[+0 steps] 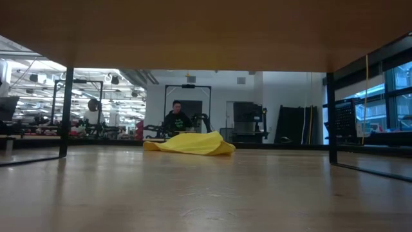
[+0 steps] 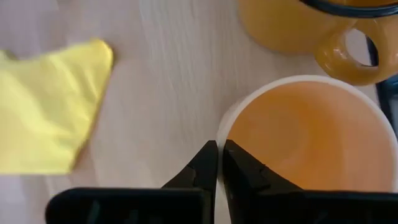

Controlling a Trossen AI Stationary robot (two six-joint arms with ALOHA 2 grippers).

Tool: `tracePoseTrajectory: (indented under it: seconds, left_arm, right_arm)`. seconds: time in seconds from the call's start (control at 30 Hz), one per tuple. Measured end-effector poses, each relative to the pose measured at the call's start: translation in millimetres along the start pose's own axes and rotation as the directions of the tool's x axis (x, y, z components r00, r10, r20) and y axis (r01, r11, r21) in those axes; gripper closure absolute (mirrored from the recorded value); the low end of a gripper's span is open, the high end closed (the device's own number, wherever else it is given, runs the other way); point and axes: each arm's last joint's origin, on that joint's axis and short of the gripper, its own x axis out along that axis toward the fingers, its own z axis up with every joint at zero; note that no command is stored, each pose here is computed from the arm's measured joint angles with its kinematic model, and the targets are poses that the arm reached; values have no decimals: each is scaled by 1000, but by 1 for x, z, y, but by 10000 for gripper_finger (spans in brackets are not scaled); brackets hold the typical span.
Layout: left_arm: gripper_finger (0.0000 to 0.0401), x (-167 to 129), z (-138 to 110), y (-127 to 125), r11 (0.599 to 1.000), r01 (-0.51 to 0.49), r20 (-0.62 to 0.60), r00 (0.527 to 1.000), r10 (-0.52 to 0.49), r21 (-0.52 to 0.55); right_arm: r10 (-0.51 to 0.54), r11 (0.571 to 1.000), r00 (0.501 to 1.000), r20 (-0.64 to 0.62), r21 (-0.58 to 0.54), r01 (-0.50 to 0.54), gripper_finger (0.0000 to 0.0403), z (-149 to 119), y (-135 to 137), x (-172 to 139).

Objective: Stack small to large cups/mugs on shelf
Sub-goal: Put the light orange mug on the shelf

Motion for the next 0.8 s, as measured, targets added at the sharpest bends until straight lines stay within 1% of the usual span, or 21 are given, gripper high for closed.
tracePoseTrajectory:
  seconds: [0.07, 0.27, 0.5, 0.67, 0.8]
  left_arm:
    - [387, 0, -2, -1, 999, 13, -16, 1000, -14, -43]
    - [386, -3, -10, -8, 990, 4, -81, 997, -16, -142]
    - [386, -4, -13, -21, 961, -1, -95, 995, -27, -278]
    - [386, -5, -15, -32, 939, -9, -93, 995, -24, -343]
    - [393, -7, -18, -38, 927, -49, -90, 996, 16, -371]
  right_arm:
    - [0, 1000, 1000, 0, -2, 0, 338, 0, 0, 0]
    - [0, 1000, 1000, 0, -6, 0, 338, 0, 0, 0]
    - [2, 1000, 1000, -1, -24, -2, 338, 0, 0, 0]
    - [3, 1000, 1000, -2, -28, -3, 338, 0, 0, 0]
    - [14, 999, 1000, -13, -39, -14, 338, 0, 0, 0]
